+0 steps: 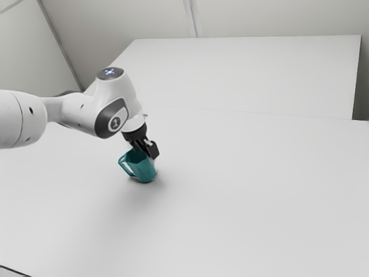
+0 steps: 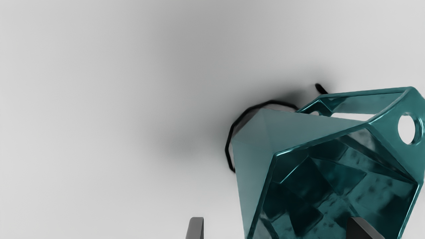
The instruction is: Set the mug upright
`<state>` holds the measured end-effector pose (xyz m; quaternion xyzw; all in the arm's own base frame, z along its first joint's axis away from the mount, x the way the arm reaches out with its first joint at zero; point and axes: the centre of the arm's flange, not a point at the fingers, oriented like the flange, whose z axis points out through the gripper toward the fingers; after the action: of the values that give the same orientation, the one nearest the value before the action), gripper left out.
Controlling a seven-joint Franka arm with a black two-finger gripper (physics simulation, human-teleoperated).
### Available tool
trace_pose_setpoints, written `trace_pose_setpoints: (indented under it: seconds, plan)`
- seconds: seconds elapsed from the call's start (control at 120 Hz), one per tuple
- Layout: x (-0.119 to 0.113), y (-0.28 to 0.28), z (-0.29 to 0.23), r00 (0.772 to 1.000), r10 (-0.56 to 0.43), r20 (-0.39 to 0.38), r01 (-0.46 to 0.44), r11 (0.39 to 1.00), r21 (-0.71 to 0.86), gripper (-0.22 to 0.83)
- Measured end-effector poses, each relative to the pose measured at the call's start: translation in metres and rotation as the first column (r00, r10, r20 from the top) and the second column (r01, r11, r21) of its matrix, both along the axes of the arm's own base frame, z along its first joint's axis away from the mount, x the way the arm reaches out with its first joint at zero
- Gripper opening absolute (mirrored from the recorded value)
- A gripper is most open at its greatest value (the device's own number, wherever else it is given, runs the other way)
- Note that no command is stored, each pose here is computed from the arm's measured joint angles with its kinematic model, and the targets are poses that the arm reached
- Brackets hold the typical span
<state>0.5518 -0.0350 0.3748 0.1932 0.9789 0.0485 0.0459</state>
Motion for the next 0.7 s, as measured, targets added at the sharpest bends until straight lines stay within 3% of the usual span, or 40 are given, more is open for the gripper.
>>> trace_pose_setpoints:
  seconds: [0.283,0.408,0.7]
  plan:
    - [-0.01,-0.009,0.057,0.999,-0.008,0.033,0.008,1.0,0.003,0.57]
    - [0.001,-0.011,0.099,0.998,-0.002,0.062,0.002,1.0,0.0,0.59]
    - [0.013,-0.003,0.175,0.999,0.029,0.04,-0.03,0.999,0.013,0.61]
